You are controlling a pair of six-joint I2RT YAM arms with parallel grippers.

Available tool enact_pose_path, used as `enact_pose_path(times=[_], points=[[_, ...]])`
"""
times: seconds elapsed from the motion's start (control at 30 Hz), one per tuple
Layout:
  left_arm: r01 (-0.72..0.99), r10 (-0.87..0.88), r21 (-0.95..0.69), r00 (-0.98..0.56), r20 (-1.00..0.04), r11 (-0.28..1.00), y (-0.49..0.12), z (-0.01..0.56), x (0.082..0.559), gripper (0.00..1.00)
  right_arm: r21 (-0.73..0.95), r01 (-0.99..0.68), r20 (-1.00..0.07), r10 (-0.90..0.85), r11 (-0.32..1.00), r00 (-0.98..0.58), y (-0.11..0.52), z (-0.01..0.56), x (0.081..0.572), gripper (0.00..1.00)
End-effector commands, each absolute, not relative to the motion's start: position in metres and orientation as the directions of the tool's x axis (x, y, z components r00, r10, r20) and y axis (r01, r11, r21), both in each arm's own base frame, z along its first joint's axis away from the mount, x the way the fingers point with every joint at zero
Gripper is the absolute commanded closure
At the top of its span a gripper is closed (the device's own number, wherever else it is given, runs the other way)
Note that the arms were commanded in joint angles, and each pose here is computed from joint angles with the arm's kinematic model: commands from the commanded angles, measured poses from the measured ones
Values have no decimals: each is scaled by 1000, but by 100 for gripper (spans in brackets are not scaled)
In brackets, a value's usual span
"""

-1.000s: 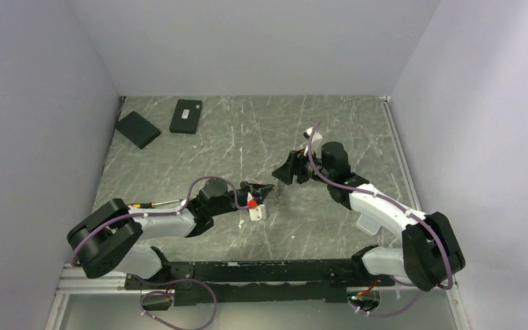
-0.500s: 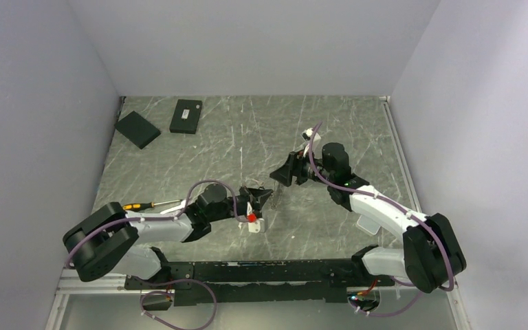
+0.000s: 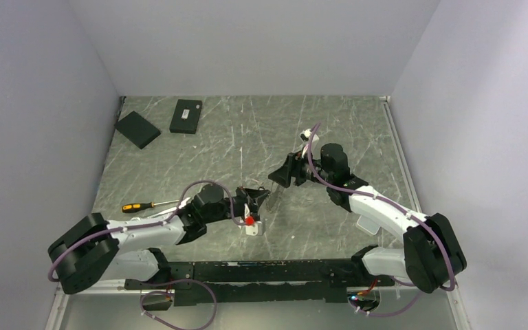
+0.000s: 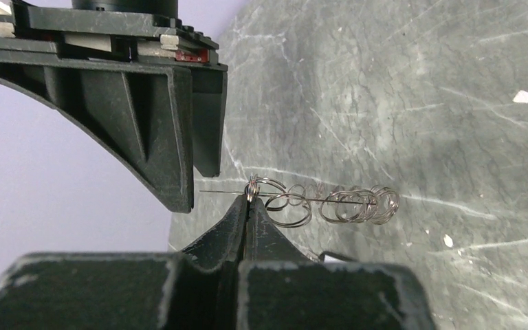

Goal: Put the keys on the keyring

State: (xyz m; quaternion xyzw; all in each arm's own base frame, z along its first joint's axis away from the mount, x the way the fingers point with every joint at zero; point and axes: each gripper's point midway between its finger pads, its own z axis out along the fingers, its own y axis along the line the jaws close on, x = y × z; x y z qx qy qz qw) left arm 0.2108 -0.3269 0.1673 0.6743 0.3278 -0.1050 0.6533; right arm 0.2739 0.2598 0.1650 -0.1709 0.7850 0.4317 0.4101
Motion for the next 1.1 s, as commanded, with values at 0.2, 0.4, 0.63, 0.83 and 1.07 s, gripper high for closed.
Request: enact_pose_path(times=[0.2,0.4,0.63,0.83,1.07], points=[[605,319,765,697,-642,218,-297,242,205,100,501,-687,-839,98,527,-536,265,194,273,30],[699,333,631,538,-774,338,-274,249,202,100,538,-709,-823,99,456,-560,276,200,266,29],[795,382,431,274,-883,426,-264,224,205,100,528,-730,-832,92,434,-547,288,210,270,26],[805,326,309,152,-933,507,-251,232,198,100,539,-749,-830,94,385,-550,305,222,271,25],[714,231,185,33,-972,676,-229,235,209,100,502,-822,-853,-6,269,-522,334,222,243,25]])
